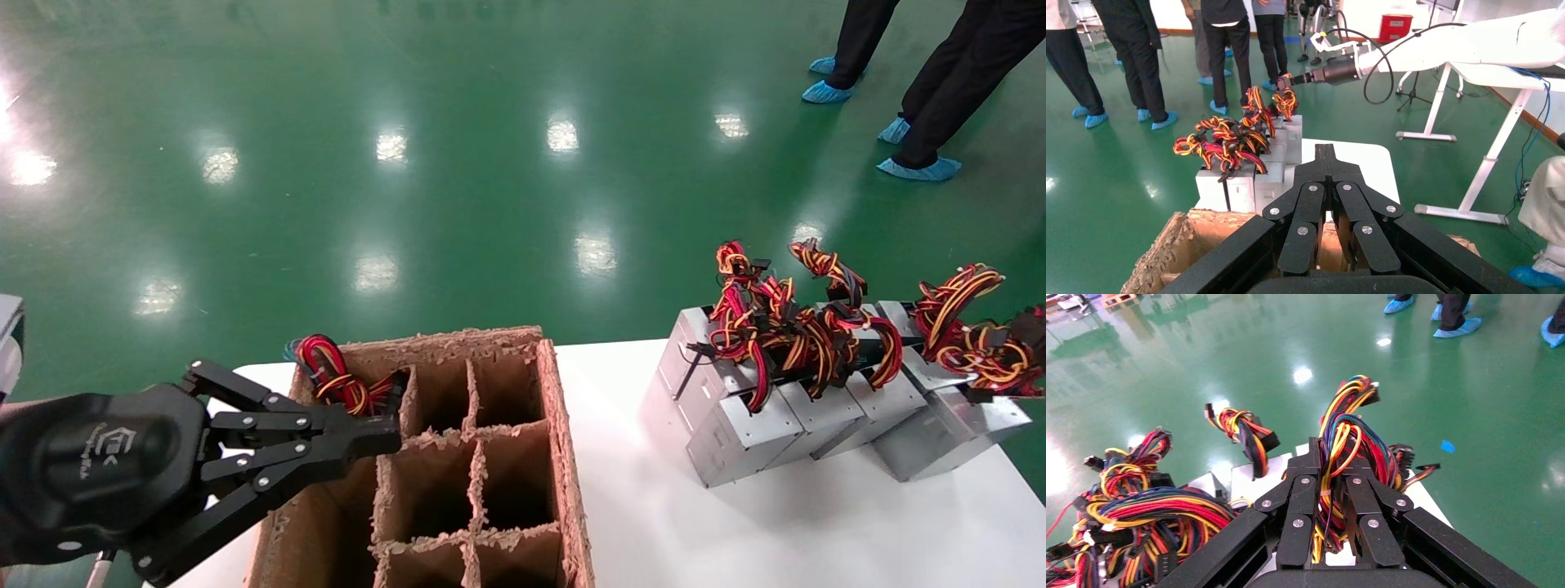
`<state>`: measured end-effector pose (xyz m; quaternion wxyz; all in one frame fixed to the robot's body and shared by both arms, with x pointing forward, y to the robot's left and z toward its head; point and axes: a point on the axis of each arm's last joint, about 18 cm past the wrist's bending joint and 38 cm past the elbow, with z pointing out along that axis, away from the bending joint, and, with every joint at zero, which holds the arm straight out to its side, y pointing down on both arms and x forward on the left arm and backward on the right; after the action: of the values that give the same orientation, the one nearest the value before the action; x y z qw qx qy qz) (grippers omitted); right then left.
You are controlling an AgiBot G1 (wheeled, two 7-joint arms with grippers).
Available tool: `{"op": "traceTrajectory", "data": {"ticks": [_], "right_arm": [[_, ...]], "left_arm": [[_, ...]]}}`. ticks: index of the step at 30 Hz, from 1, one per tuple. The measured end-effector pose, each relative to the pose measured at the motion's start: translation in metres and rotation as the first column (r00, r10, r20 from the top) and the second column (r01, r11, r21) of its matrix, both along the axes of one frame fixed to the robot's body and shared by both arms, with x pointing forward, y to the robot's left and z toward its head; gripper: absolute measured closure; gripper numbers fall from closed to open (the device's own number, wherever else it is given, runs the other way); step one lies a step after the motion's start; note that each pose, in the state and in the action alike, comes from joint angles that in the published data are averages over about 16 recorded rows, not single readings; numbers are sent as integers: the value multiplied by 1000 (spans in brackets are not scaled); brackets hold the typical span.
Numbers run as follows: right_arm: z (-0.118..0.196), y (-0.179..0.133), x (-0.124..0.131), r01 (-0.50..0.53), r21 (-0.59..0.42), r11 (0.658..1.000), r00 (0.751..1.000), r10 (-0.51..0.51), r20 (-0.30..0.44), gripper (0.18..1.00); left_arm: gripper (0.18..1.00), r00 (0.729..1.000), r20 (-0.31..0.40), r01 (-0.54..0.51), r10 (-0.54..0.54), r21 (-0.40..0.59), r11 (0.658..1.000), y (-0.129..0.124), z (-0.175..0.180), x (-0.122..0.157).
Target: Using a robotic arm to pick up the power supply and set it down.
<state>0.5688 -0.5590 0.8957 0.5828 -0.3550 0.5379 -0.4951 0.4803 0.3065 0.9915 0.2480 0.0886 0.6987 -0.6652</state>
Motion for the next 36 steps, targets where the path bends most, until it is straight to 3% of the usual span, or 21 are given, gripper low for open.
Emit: {"op": "traceTrajectory", "data": {"ticks": [20, 26, 36], "right_arm": [[1, 3, -4, -9, 7, 1000, 1000, 9, -13, 956], [5, 3, -8, -6, 8, 1000, 1000, 6, -7, 920], [14, 5, -14, -9, 4, 1000, 1000, 8, 11, 780]], "left_arm": [[993, 1000, 0, 0, 0, 0, 1000, 0, 0, 0], [993, 1000, 0, 0, 0, 0, 1000, 0, 0, 0], [993, 1000, 0, 0, 0, 0, 1000, 0, 0, 0]]}}
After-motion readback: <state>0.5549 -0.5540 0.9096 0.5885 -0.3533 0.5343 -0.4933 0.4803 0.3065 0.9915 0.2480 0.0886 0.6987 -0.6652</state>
